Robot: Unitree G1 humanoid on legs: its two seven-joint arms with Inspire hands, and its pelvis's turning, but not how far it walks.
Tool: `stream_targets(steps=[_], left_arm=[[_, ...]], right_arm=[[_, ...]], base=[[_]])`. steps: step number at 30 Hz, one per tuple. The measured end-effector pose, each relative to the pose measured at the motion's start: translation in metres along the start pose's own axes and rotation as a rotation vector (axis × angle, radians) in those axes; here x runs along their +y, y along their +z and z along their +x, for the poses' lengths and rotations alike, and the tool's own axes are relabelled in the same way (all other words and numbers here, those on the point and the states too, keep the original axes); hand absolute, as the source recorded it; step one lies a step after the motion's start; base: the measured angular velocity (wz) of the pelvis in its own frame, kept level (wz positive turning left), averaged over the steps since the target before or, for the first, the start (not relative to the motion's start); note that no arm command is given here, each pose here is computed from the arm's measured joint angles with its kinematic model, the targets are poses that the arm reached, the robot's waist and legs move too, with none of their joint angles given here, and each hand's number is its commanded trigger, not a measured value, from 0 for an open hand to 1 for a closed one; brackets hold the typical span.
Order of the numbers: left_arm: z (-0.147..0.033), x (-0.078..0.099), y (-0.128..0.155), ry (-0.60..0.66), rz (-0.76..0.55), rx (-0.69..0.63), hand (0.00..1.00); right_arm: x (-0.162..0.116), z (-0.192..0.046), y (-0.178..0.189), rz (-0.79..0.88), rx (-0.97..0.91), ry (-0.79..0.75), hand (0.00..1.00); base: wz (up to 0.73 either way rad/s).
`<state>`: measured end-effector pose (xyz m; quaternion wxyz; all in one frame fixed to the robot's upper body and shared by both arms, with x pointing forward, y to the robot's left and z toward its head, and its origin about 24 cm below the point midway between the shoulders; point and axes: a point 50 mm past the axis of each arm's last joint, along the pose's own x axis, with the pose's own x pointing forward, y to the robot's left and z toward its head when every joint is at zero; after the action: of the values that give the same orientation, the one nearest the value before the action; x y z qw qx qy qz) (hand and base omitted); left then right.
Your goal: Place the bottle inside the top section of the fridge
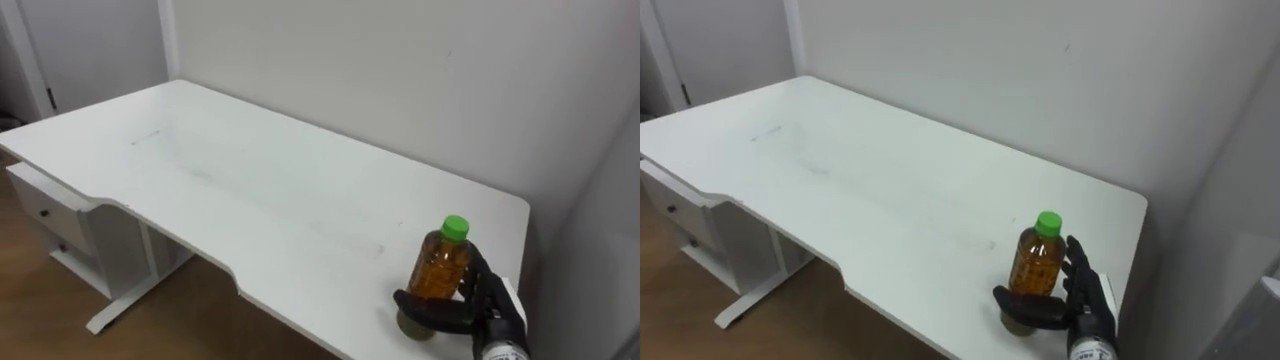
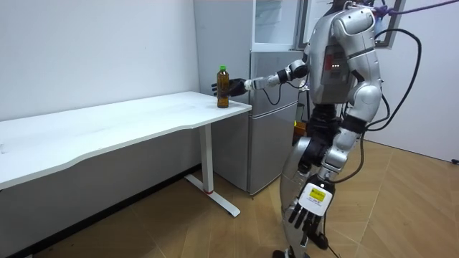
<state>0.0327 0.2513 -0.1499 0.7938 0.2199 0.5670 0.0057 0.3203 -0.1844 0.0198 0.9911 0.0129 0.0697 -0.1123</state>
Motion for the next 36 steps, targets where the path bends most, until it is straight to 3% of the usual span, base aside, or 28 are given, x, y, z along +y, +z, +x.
stream_targets(steps=[18,36], left_arm=[[0.004,0.0,0.016,0.02,-0.002,-0.043,0.0],[0.006,0.002,0.019,0.018,-0.125,-0.04,0.0]], right_arm=[[-0.01,0.016,0.011,-0.017,-0.007,-0.127,0.0],[-0.03,0.029,0.028,-0.049,-0.043,-0.215,0.0]], base=[[0.04],[0.0]])
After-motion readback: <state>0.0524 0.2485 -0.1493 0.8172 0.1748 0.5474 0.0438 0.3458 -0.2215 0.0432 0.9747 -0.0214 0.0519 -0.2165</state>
